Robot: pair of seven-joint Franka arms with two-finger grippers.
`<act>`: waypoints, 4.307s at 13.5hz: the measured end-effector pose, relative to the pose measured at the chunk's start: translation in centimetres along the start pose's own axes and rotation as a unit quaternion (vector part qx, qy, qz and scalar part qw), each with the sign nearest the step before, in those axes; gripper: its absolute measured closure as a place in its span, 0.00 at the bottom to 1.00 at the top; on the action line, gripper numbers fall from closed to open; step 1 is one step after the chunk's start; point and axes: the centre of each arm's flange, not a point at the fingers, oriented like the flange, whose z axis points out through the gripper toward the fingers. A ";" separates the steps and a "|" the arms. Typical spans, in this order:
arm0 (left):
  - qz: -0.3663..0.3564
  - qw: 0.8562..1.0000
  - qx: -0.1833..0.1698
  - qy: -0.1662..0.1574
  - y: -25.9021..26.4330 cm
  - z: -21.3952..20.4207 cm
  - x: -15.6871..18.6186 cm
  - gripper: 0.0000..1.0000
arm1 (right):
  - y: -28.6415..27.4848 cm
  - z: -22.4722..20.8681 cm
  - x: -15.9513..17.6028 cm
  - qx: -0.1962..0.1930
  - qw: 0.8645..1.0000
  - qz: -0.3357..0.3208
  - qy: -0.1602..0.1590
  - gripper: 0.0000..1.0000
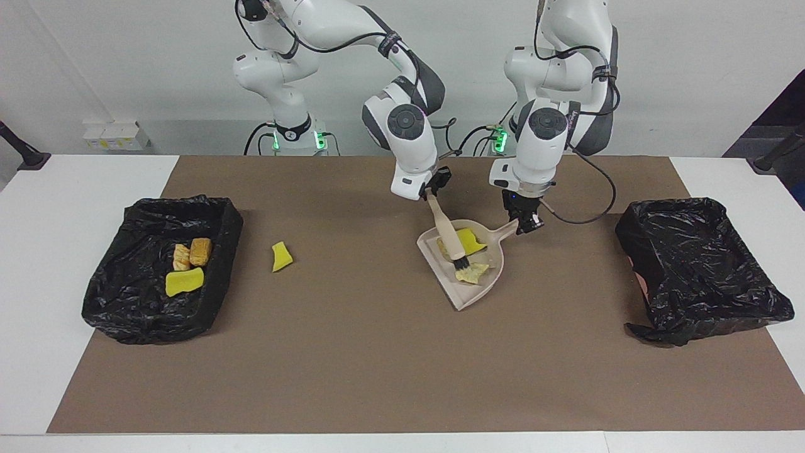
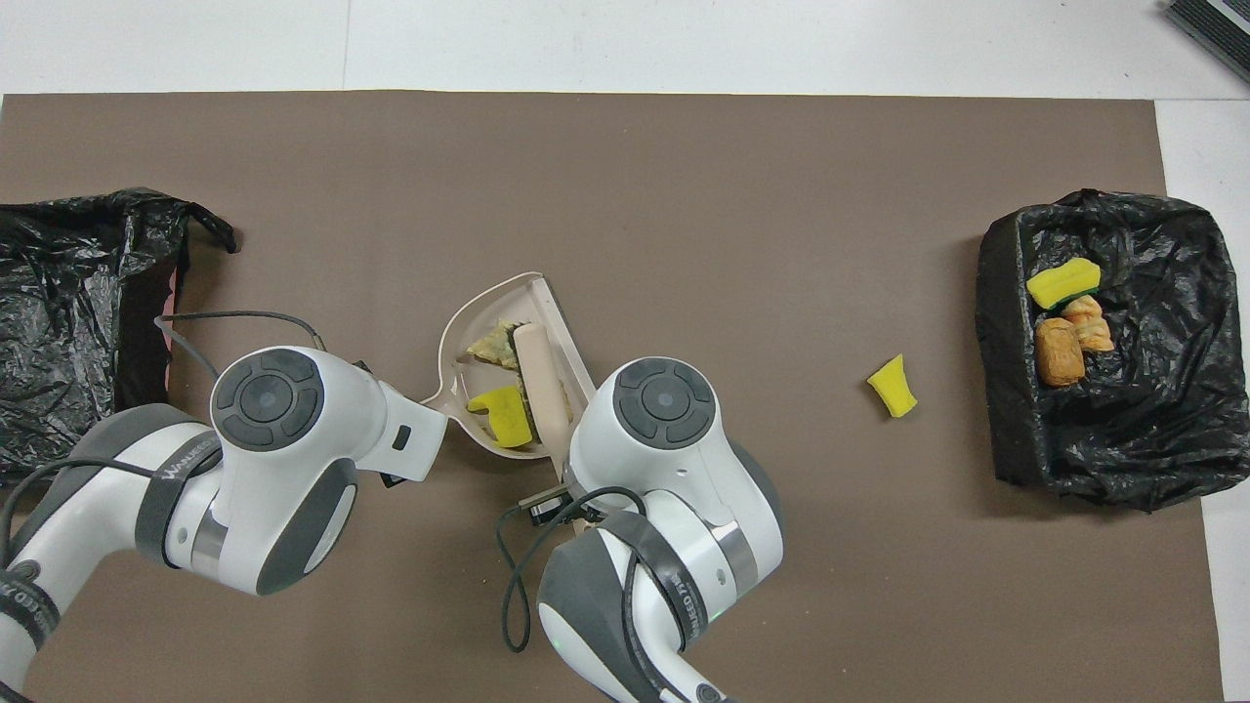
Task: Sweep and dump trash in bin
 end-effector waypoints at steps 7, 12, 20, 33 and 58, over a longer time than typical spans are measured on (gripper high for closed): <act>0.010 1.000 0.000 0.000 0.5 0.0 0.5 0.69 | 5.1 -6.1 -2.0 -0.006 0.999 0.041 0.005 0.74; 0.032 0.999 -0.001 -0.002 1.9 0.1 1.7 0.69 | 16.1 -6.0 -5.0 -0.037 0.992 0.122 -0.005 0.74; 0.036 0.999 -0.003 -0.003 2.5 0.2 2.1 0.69 | 29.4 -7.4 -8.1 -0.135 0.966 0.213 -0.061 0.74; 0.035 0.999 -0.004 -0.003 2.5 0.3 2.0 0.69 | 33.3 -5.2 -11.4 -0.210 0.944 0.238 -0.091 0.74; -0.086 0.996 -0.037 0.015 0.3 1.0 -0.6 0.69 | 1.2 0.1 -2.1 -0.017 0.994 0.090 -0.051 0.74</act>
